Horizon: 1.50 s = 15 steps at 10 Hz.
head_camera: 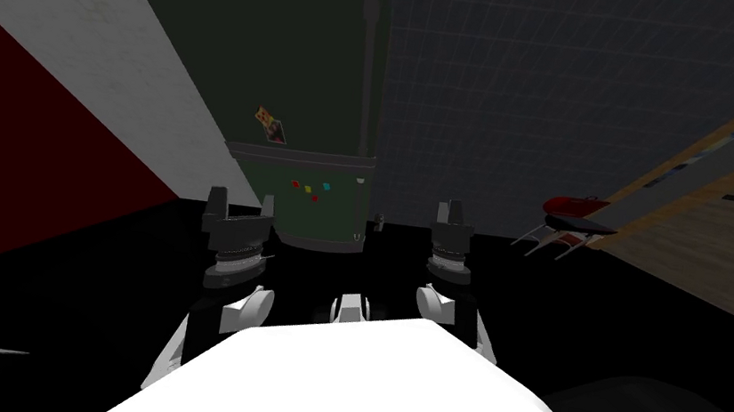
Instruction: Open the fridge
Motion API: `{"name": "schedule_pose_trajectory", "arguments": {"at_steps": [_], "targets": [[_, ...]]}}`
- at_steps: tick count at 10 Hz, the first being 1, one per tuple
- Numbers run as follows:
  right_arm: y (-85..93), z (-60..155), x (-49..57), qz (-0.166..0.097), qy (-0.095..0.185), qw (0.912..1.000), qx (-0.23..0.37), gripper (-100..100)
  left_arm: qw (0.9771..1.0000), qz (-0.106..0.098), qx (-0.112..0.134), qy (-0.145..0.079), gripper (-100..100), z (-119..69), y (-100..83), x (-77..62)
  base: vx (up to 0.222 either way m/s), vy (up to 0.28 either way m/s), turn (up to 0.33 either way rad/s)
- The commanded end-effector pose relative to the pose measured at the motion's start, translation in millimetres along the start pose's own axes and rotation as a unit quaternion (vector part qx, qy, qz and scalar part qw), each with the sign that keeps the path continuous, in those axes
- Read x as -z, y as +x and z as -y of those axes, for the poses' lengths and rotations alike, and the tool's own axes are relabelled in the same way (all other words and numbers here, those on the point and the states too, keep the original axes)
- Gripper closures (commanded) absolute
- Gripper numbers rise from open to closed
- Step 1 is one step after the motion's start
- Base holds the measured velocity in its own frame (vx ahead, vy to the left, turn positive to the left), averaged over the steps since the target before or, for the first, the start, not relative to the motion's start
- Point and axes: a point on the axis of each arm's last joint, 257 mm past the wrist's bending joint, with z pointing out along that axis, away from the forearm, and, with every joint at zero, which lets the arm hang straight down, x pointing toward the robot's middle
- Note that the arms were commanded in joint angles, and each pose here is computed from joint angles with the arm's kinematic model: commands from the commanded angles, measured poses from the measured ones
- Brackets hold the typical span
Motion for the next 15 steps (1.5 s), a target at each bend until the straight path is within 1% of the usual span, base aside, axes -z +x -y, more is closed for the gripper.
{"name": "schedule_pose_trajectory", "arguments": {"at_steps": [1, 3, 5, 7, 9, 10, 12, 13, 14, 15], "targets": [[0.0, 0.0, 0.0, 0.0, 0.0, 1.0, 0.0, 0, 0.9995, 0.0, 0.002, -0.031, -100, -20.1, -13.1, -0.5, 0.108, -0.163, 0.015], [0.0, 0.0, 0.0, 0.0, 0.0, 1.0, 0.0, 0, 0.9986, 0.01, 0.006, -0.051, -100, -32.8, -27.3, -1.3, 0.085, -0.152, 0.015], [0.0, 0.0, 0.0, 0.0, 0.0, 1.0, 0.0, 0, 0.9971, 0.025, 0.011, -0.071, -100, -45.4, -44.3, -1.8, 0.097, -0.132, 0.015], [0.0, 0.0, 0.0, 0.0, 0.0, 1.0, 0.0, 0, 0.9947, 0.044, 0.019, -0.091, -100, -57.5, -63.6, -1.7, 0.12, -0.194, 0.019], [0.0, 0.0, 0.0, 0.0, 0.0, 1.0, 0.0, 0, 0.9912, 0.068, 0.028, -0.11, -100, -69.3, -84.6, -0.7, 0.146, -0.195, 0.019], [0.0, 0.0, 0.0, 0.0, 0.0, 1.0, 0.0, 0, 0.9892, 0.08, 0.034, -0.118, -100, -74.4, -95.6, 0.1, 0.15, -0.2, 0.023], [0.0, -0.1, 0.0, 0.0, 0.0, 1.0, 0.0, 0, 0.9833, 0.108, 0.046, -0.139, -100, -87.1, -118.9, 3.6, 0.11, -0.175, 0.021], [0.0, 0.0, 0.0, 0.0, 0.0, 1.0, 0.0, 0, 0.9798, 0.122, 0.053, -0.149, -100, -93.2, -130.8, 6.0, 0.13, -0.212, 0.02], [0.0, 0.0, 0.0, 0.0, 0.0, 1.0, 0.0, 0, 0.9759, 0.137, 0.06, -0.159, -100, -99.5, -143.0, 8.8, 0.144, -0.237, 0.028], [0.0, 0.0, 0.0, 0.0, 0.0, 1.0, 0.0, 0, 0.9714, 0.153, 0.068, -0.168, -100, -105.9, -155.4, 12.2, 0.154, -0.229, 0.021]]}}
